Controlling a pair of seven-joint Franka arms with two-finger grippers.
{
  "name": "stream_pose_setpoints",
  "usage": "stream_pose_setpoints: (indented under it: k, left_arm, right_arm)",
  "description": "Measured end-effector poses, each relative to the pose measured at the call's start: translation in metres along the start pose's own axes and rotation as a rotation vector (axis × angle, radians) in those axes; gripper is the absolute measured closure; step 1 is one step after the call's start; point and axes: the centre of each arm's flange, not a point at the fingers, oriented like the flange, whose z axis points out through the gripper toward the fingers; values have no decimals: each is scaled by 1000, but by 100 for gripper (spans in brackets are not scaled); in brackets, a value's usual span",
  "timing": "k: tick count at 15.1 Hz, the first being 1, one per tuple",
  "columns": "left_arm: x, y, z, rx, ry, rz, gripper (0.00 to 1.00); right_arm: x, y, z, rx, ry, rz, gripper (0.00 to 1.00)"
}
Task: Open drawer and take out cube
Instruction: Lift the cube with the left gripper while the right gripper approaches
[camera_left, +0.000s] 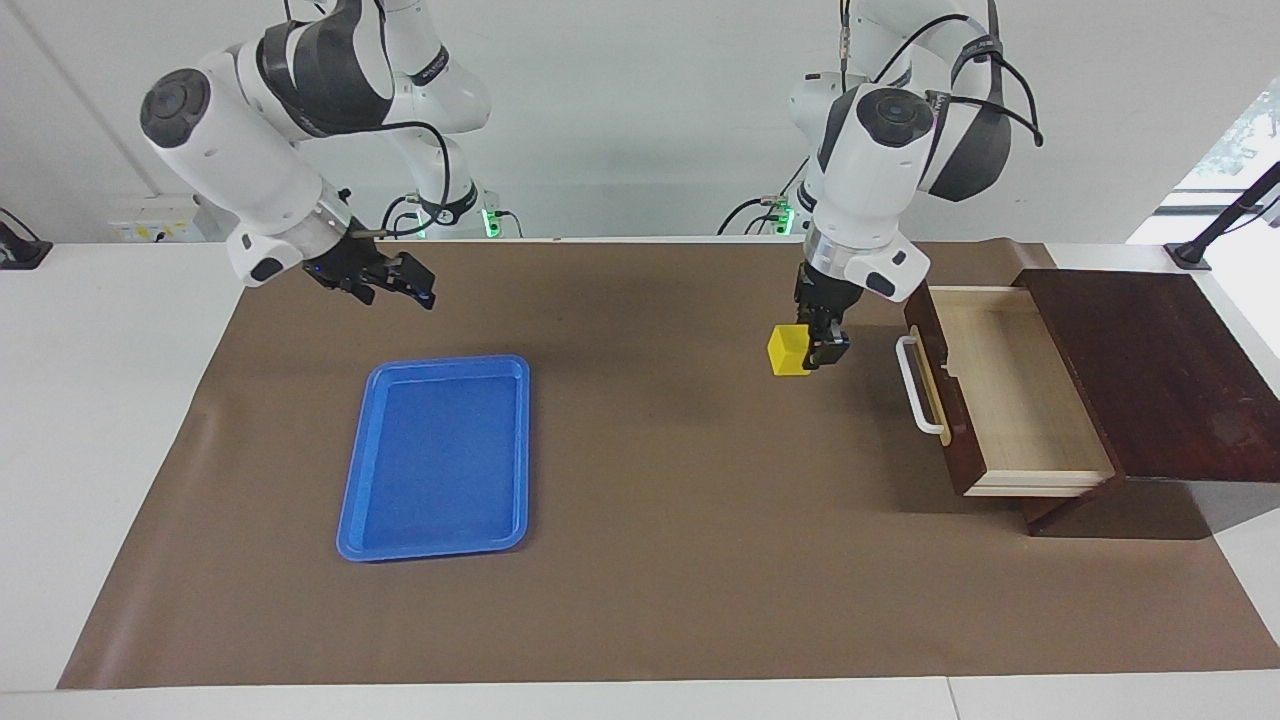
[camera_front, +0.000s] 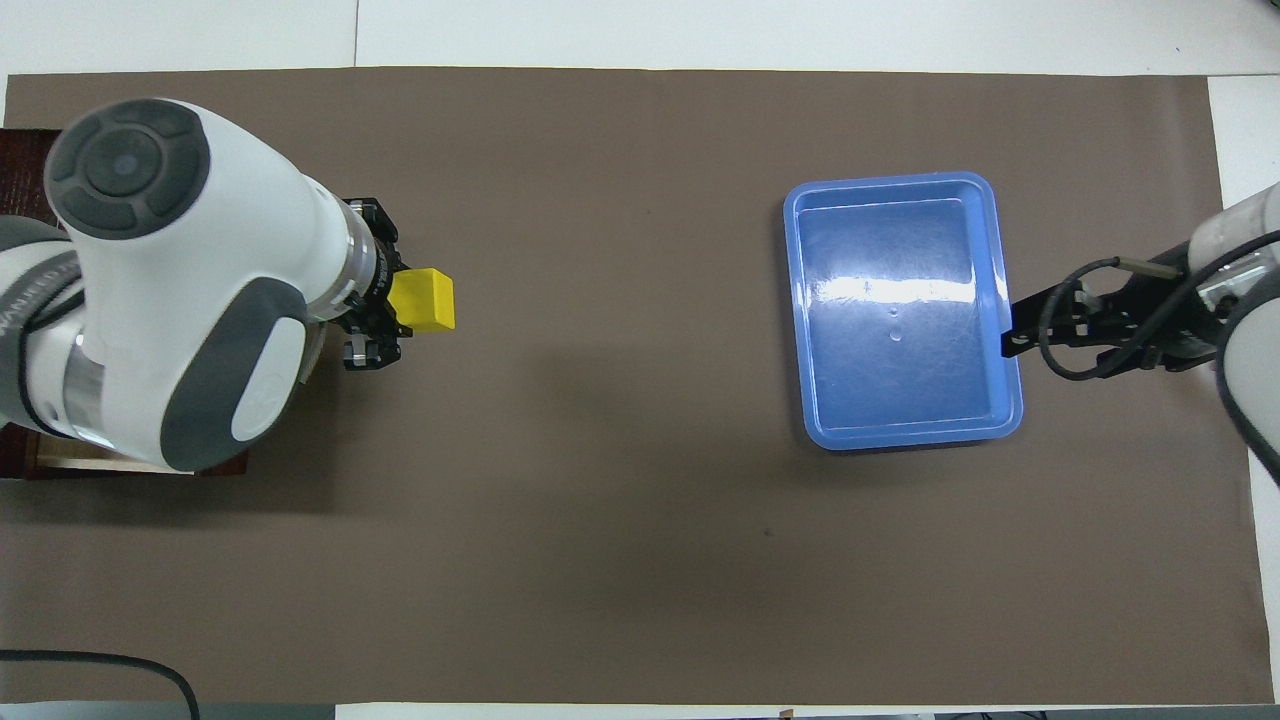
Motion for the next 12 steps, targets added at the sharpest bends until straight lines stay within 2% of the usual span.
stream_pose_setpoints:
  k: [7,10,12]
  left_arm:
    - [-39,-31,14,5,-10,-26,45]
    - [-45,-37,22,9,-8,-34,45]
    - [-48,-39,27,1,-14,-32,45]
  right_arm:
    - [5,-96,110,209,-121,410,0]
    - [9,-124,153,294,-215,580,0]
    - [10,-140,178,315,-268,660,0]
